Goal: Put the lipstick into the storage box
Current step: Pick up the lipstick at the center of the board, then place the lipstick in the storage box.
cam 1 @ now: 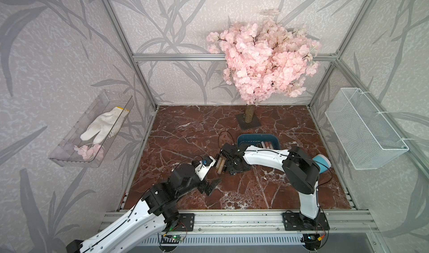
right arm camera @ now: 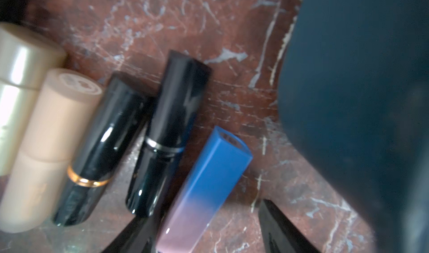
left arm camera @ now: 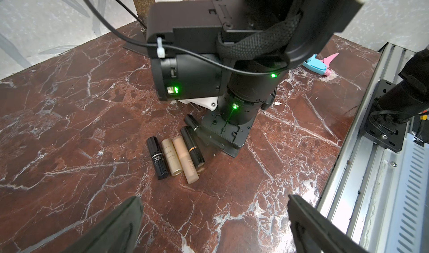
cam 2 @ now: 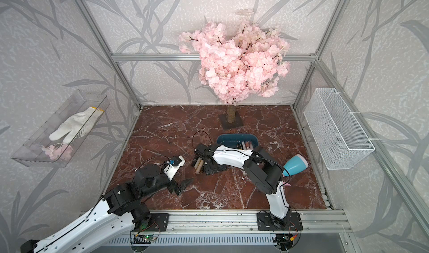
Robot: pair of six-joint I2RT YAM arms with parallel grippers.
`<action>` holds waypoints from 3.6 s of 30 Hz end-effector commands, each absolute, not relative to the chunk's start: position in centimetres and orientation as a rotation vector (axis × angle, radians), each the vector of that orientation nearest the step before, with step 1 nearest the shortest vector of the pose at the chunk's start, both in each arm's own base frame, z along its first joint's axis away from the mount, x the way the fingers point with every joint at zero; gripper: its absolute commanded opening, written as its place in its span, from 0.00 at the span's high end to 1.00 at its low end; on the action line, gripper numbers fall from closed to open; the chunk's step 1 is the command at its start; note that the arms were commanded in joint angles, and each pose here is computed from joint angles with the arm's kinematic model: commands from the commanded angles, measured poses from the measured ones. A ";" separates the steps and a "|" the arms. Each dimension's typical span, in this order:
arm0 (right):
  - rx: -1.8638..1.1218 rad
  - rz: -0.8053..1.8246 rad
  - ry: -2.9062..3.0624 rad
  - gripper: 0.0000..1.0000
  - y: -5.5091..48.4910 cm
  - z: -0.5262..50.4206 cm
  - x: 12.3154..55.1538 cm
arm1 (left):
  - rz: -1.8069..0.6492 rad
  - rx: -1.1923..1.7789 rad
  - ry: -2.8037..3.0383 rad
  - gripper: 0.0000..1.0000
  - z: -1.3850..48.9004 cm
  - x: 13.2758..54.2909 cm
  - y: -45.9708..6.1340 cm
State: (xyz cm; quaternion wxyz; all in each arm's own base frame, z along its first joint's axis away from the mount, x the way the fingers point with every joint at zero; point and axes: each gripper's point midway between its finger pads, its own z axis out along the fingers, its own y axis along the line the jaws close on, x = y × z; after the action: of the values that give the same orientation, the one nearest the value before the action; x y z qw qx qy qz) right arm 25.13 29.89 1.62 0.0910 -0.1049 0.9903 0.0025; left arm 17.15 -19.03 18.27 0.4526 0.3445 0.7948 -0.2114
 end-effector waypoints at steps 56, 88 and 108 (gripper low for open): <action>-0.354 0.143 2.801 0.80 27.9 14.1 24.5 | -0.590 0.858 1.858 0.00 21.3 19.3 -22.5; -0.157 0.115 2.905 0.81 20.6 6.4 37.0 | -0.629 1.075 1.890 0.00 19.5 23.2 -30.1; -0.142 0.009 2.941 0.81 19.2 3.4 38.3 | -0.634 1.095 1.900 0.00 18.9 23.0 -29.8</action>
State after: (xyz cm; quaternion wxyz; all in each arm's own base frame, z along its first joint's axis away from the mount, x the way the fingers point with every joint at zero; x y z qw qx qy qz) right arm 37.52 19.75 3.49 0.0939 -0.0470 0.9943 0.0172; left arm 23.18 -29.95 18.02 0.4054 0.4322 0.7666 -0.2472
